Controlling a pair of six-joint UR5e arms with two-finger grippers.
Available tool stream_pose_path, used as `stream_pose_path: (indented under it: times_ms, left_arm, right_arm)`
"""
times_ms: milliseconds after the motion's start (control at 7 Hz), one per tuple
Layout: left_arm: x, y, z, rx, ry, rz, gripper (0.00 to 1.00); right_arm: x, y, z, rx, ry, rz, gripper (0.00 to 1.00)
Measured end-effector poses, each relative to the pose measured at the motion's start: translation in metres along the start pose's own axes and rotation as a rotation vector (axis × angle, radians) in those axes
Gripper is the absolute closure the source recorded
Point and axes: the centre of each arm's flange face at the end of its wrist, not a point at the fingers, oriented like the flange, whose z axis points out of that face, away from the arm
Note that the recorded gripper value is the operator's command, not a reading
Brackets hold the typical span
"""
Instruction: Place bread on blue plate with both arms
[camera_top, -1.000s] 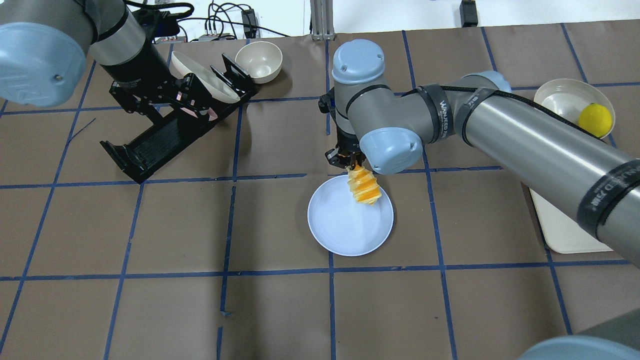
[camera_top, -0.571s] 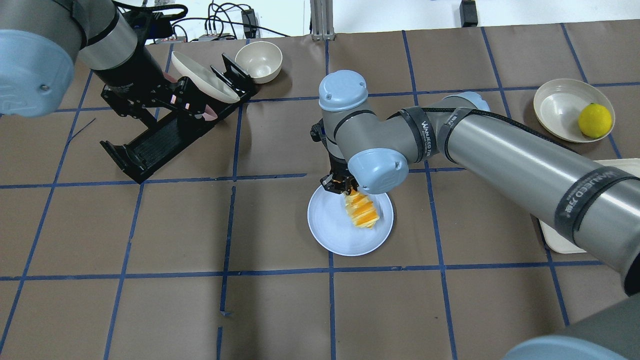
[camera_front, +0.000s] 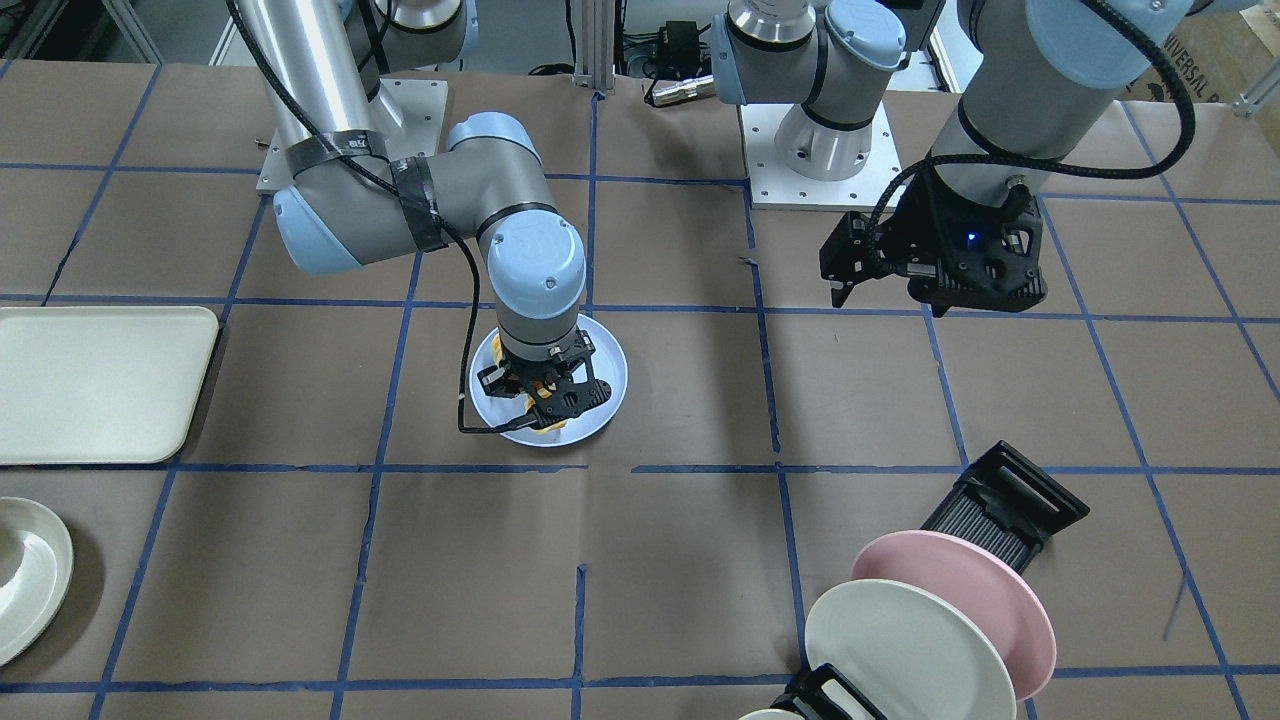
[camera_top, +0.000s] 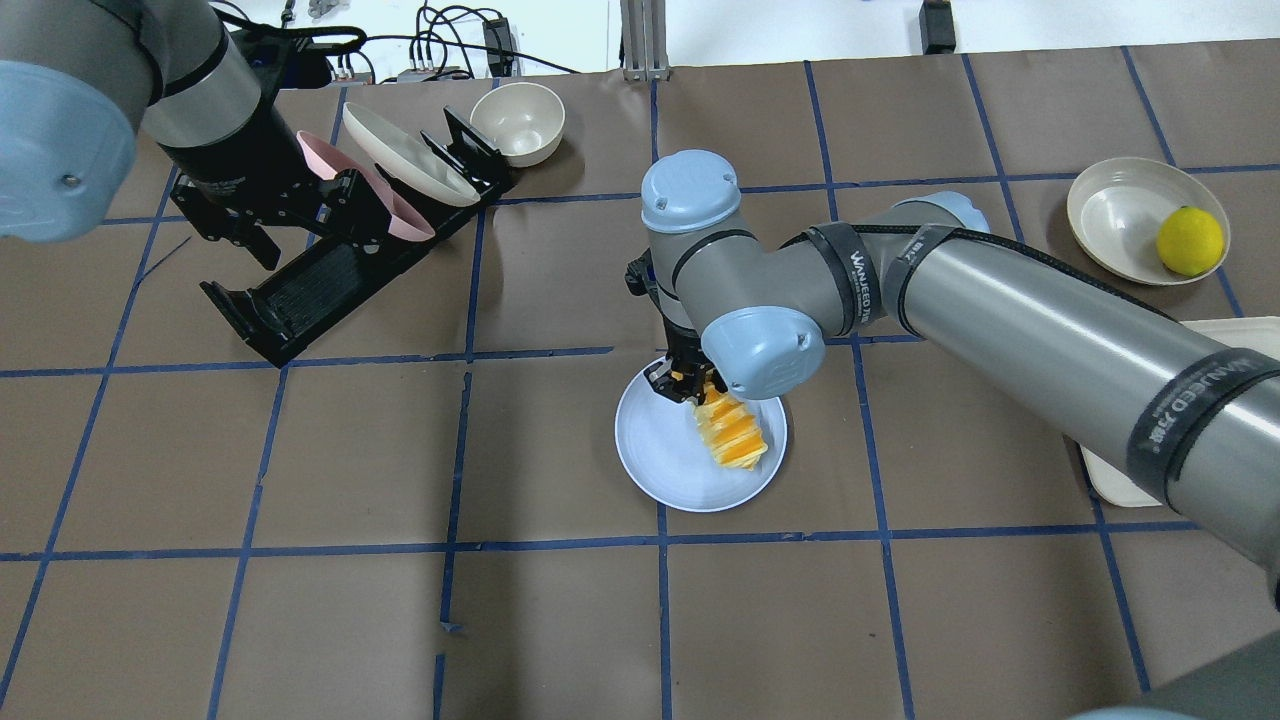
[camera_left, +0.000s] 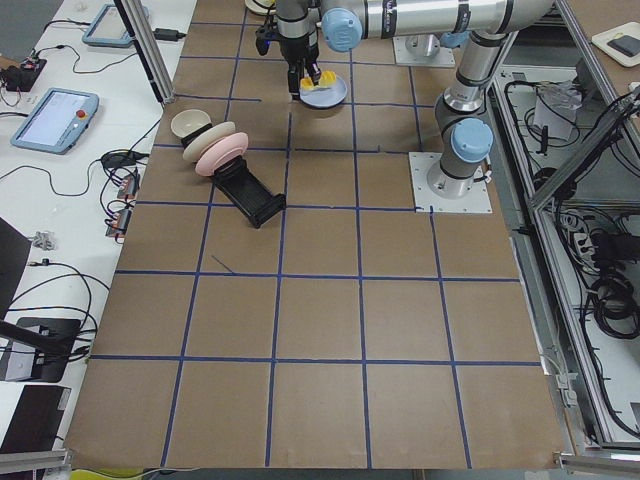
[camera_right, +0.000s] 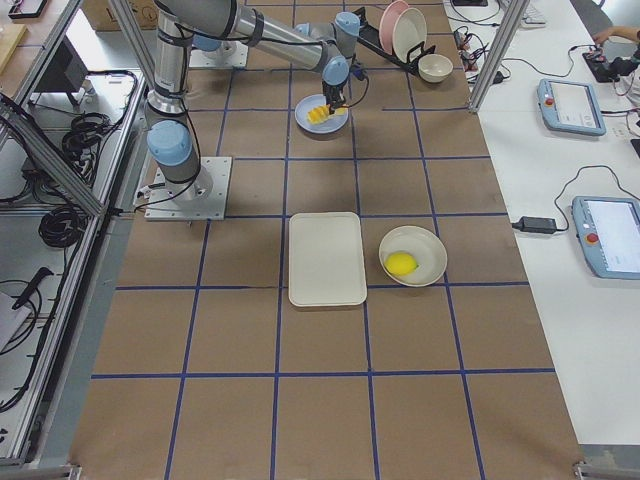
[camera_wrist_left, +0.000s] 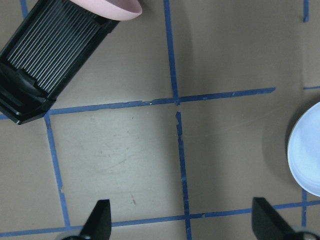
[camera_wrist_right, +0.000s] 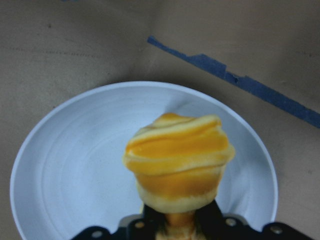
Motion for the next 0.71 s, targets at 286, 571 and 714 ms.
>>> stream_pose_path:
  times_ms: [286, 571, 714]
  left_arm:
    - [-0.001, 0.0, 0.001, -0.01, -0.008, 0.002, 0.0]
    - [-0.001, 0.0, 0.002, -0.011, -0.005, 0.001, 0.0]
    - [-0.001, 0.0, 0.002, -0.011, -0.005, 0.001, 0.0]
  right_arm:
    - [0.0, -0.002, -0.004, 0.009, 0.0, 0.0, 0.0]
    - [0.018, -0.007, -0.048, 0.059, 0.007, 0.019, 0.0]
    - [0.045, -0.009, -0.094, 0.095, 0.003, 0.067, 0.0]
